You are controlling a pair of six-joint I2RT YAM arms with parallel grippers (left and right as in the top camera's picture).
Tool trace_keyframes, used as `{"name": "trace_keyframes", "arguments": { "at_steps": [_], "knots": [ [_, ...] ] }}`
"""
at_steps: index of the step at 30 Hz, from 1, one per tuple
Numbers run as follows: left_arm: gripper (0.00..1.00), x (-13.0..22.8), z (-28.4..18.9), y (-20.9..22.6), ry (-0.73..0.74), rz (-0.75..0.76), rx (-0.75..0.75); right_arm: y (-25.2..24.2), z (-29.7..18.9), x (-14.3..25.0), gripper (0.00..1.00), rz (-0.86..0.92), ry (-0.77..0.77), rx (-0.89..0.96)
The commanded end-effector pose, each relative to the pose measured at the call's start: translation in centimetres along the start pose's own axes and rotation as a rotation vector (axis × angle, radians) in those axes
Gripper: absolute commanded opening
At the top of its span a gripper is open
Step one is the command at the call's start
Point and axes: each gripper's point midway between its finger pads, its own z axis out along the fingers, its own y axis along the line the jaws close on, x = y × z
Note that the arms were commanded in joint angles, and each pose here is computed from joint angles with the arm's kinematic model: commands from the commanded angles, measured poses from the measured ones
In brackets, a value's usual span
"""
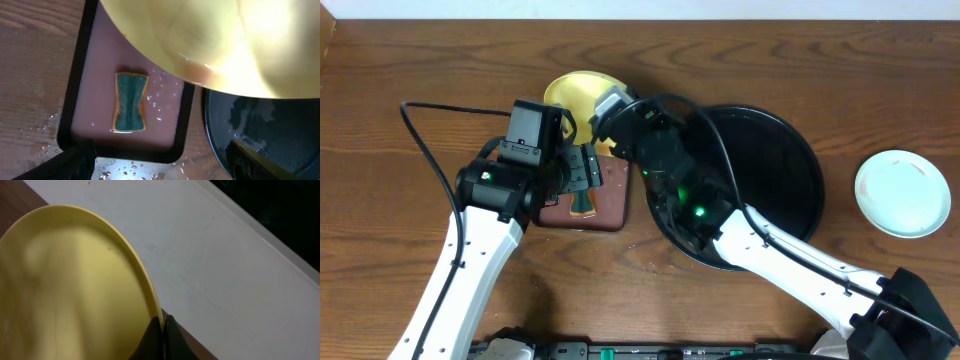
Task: Clean dirty plates on tray and stack at the side
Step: 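Lift the yellow plate by its rim with the right gripper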
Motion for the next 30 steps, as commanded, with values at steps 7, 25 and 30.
{"name": "trace_keyframes", "arguments": {
  "at_steps": [7,25,30],
  "knots": [
    [0.84,-0.4,-0.4,-0.2,-0.010,0.006,0.012,-1.2,-0.6,-1.4,0.01,-0.011,-0.024,0.040],
    [0.84,-0.4,-0.4,-0.2,-0.010,0.006,0.012,-1.2,-0.6,-1.4,0.01,-0.012,-0.024,0.039],
    [0.84,-0.4,-0.4,-0.2,-0.010,0.007,0.012,-2.9,-0.9,-0.7,0.01,-0.085,0.033,0.151]
  ]
}}
